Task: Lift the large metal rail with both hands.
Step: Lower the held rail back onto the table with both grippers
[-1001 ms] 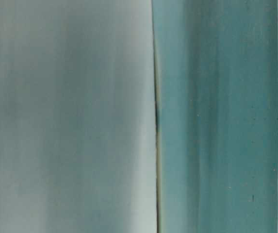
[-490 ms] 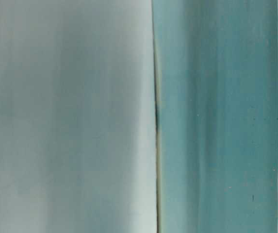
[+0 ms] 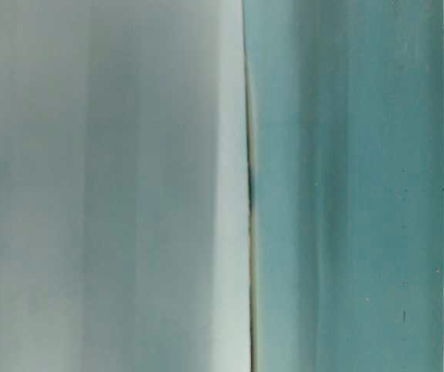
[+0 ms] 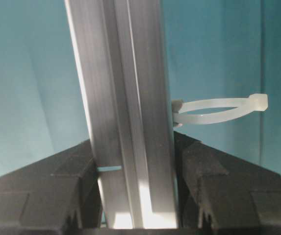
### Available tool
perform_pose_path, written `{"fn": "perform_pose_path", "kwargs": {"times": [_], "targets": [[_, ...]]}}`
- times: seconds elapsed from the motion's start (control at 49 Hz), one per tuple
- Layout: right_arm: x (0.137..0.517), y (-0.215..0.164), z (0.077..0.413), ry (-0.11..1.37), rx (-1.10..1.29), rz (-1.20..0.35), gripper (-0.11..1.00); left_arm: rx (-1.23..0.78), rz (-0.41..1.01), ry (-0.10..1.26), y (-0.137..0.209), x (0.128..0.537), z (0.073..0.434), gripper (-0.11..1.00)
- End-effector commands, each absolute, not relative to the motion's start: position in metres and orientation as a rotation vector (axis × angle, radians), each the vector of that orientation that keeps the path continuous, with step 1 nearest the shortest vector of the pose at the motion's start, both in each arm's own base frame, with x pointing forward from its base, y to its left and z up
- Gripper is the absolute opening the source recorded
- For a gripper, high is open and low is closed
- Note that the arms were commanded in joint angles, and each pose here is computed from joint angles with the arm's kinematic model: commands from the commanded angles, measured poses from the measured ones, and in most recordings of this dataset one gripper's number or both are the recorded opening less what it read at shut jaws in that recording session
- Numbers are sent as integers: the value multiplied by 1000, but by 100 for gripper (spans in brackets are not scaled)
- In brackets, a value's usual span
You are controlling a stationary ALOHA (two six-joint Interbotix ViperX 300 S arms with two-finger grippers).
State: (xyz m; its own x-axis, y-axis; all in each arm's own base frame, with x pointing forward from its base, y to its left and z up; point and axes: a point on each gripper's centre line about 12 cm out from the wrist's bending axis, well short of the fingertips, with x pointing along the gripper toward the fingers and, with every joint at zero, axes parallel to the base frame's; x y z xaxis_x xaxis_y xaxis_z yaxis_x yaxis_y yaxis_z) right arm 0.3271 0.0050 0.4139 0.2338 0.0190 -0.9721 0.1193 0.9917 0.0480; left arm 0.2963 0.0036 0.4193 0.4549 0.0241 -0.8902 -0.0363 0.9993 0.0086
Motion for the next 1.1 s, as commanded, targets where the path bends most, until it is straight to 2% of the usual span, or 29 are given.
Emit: {"fn": "perform_pose_path", "kwargs": {"times": [0.0,0.123,0.265,0.756,1.082], "targets": [[323,4,425,1294,126,-75,40,-13,41,1047,4,292,431,36],[324,3,411,1332,113,-69,40,-11,35,1044,2,297,419,36],[325,0,375,1398,98,-64,40,-10,38,1047,4,299,389,36],[329,-2,264,1411,70,-44,40,2,27,1136,3,301,271,36],[338,-3,211,1379,69,-43,40,1,22,1172,1,308,217,36]]}}
